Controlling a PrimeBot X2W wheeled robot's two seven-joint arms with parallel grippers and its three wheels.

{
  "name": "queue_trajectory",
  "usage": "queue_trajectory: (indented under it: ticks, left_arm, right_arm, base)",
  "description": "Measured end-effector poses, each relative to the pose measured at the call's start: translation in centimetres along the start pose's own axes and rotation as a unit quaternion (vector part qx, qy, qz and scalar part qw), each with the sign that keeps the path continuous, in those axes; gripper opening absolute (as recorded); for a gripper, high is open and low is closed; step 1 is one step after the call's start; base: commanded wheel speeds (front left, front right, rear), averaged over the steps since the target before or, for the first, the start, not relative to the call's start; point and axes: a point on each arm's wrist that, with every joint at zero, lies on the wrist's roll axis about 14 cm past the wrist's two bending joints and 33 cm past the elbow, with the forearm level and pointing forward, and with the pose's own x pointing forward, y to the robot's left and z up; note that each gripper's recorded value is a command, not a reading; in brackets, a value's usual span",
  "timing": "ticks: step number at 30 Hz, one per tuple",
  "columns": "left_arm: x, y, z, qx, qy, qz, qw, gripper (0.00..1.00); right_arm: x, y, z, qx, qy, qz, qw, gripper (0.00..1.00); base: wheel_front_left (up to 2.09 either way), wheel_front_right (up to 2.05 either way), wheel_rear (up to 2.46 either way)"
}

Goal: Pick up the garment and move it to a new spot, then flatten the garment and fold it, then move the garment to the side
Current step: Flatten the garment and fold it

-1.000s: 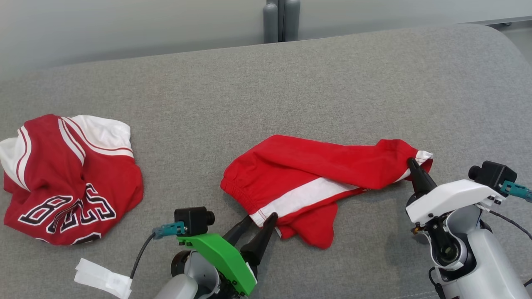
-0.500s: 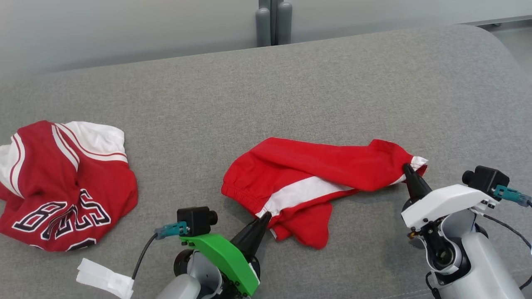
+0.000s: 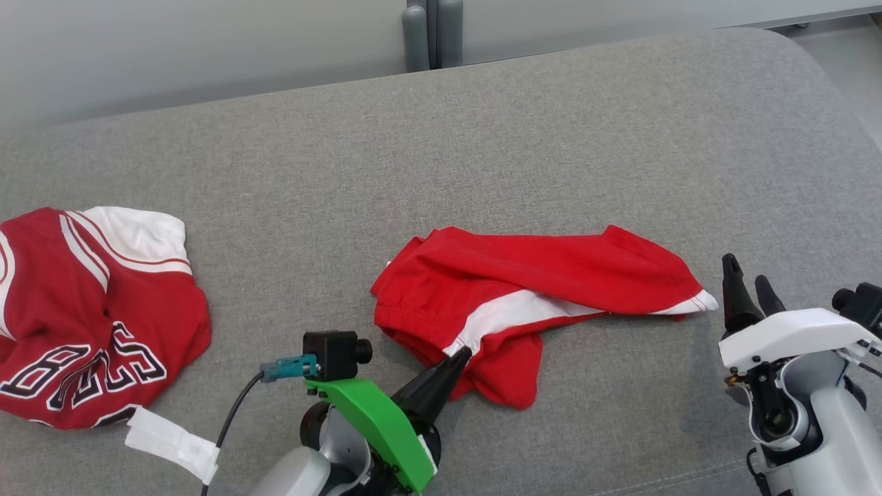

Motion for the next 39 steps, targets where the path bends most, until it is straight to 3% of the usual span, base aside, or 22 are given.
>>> queue_trajectory:
  ticks: [2, 5, 9, 14, 17, 25, 33, 35, 36, 38, 39]
  left_arm:
    - [-0.1, -0.4, -0.1, -0.004, 0.012, -0.012, 1.0, 0.0]
    - [-0.5, -0.9, 0.1, 0.006, 0.027, -0.025, 0.999, 0.0]
    - [-1.2, -1.0, 0.7, 0.023, 0.036, -0.033, 0.999, 0.0]
    - [-2.1, 0.0, 3.1, 0.036, 0.008, -0.017, 0.999, 0.0]
    - [-2.5, 0.4, 4.3, 0.034, -0.007, -0.008, 0.999, 0.0]
    - [-2.8, -0.2, 4.3, 0.013, -0.011, -0.012, 1.0, 0.0]
    - [-3.1, -0.7, 4.4, 0.012, -0.009, -0.015, 1.0, 0.0]
    - [-3.1, -0.9, 4.5, 0.011, -0.011, -0.016, 1.0, 0.0]
    - [-3.1, -0.9, 4.5, 0.01, -0.009, -0.016, 1.0, 0.0]
    - [-3.1, -0.9, 4.3, 0.009, -0.004, -0.016, 1.0, 0.0]
    - [-3.1, -1.0, 4.4, 0.008, -0.003, -0.017, 1.0, 0.0]
  right_arm:
    - [0.1, -0.2, 0.3, -0.038, 0.001, 0.009, 0.999, 1.0]
    - [0.2, 0.1, 0.7, -0.136, 0.006, 0.048, 0.989, 1.0]
    - [-0.1, 0.9, 0.3, -0.279, 0.029, 0.123, 0.952, 1.0]
    - [-1.1, 1.8, -1.5, -0.343, 0.066, 0.19, 0.918, 1.0]
    - [-1.6, 1.4, -1.9, -0.382, 0.078, 0.203, 0.898, 1.0]
    - [-4.3, -1.3, -5.7, -0.408, 0.165, 0.206, 0.874, 1.0]
    - [-5.5, -0.3, -7.4, -0.388, 0.183, 0.228, 0.874, 1.0]
    - [-5.6, 0.2, -7.7, -0.379, 0.185, 0.234, 0.876, 0.85]
    - [-5.7, 0.3, -7.9, -0.378, 0.189, 0.238, 0.875, 0.83]
    - [-5.7, 0.4, -8.2, -0.377, 0.193, 0.241, 0.873, 0.89]
    - [-5.7, 0.3, -8.3, -0.378, 0.193, 0.241, 0.873, 0.86]
  base:
    - [0.0, 0.0, 0.0]
    - [0.0, 0.0, 0.0]
    - [0.0, 0.0, 0.0]
    - [0.0, 0.0, 0.0]
    - [0.0, 0.0, 0.0]
    - [0.0, 0.0, 0.0]
    - [0.0, 0.0, 0.0]
    - [0.0, 0.0, 0.0]
    - [0.0, 0.0, 0.0]
    - [0.0, 0.0, 0.0]
    - [0.0, 0.0, 0.0]
